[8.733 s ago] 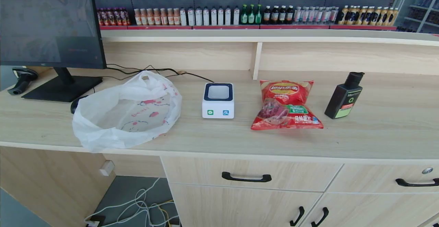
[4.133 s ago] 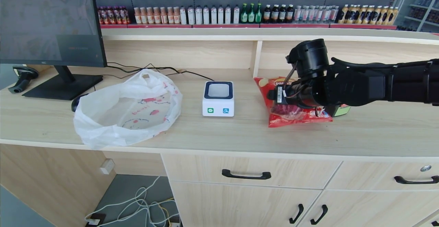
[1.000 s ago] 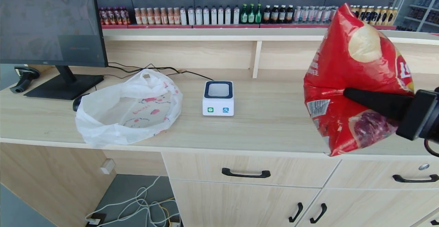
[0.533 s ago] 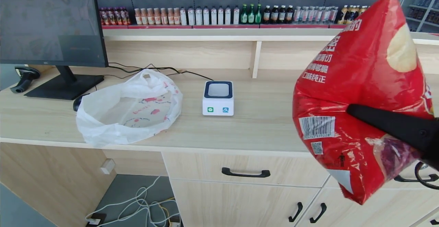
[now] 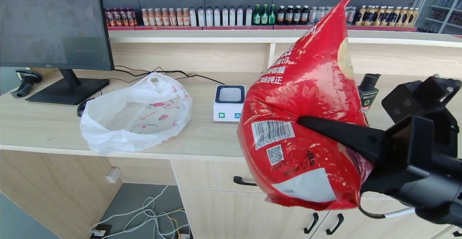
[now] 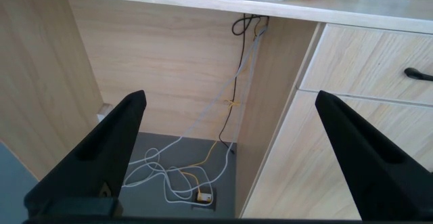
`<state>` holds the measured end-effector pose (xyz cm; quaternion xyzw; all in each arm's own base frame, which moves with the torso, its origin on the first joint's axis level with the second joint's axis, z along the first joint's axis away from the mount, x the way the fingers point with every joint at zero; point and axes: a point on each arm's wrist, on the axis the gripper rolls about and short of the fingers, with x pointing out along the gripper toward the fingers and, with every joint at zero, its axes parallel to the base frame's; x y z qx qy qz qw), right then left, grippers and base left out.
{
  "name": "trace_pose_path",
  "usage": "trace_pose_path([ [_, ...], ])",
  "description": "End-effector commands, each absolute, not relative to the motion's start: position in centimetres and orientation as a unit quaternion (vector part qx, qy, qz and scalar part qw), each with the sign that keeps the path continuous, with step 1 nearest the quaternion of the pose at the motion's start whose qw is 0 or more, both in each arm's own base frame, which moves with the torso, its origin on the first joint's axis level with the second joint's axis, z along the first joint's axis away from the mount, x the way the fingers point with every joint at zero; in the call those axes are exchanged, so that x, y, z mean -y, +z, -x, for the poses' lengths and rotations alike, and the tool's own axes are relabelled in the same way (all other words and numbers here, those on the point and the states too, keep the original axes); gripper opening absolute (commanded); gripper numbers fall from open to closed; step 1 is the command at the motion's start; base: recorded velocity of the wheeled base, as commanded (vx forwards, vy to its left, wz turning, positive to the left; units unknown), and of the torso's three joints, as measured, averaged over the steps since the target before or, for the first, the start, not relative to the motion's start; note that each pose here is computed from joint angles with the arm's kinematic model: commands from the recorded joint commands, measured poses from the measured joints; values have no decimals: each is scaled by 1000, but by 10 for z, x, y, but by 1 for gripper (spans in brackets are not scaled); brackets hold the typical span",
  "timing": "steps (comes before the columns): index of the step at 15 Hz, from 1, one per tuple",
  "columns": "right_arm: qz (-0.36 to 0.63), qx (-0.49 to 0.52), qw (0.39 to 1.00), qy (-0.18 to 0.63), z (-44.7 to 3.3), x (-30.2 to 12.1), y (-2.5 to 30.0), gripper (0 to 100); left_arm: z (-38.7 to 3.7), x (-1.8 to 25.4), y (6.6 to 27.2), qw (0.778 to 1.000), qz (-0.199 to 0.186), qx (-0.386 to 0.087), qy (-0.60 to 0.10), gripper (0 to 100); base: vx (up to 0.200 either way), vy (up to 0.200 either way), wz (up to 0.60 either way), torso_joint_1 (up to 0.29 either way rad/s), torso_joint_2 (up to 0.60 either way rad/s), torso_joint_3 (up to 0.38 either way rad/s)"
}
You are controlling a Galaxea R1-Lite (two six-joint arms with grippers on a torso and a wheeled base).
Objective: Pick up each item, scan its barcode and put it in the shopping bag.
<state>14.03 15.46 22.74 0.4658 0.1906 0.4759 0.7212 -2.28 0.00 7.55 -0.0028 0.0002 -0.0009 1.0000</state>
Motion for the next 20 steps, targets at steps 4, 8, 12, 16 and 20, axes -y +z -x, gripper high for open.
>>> trace_pose_path([
  [4,-498,-246,664,500,-126,-161,168,0,23,0,75,1000,3,0,-1,100,0,0,0,0,0,0],
  [8,-503,-216,657,518,-134,-171,175,0,23,0,75,1000,3,0,-1,100,0,0,0,0,0,0],
  [12,-515,-178,645,536,-130,-163,195,0,23,0,75,1000,3,0,-1,100,0,0,0,0,0,0],
  [16,-520,-149,634,552,-121,-152,209,0,23,0,75,1000,3,0,-1,100,0,0,0,0,0,0],
  [20,-523,-142,627,559,-115,-145,213,0,23,0,75,1000,3,0,-1,100,0,0,0,0,0,0],
])
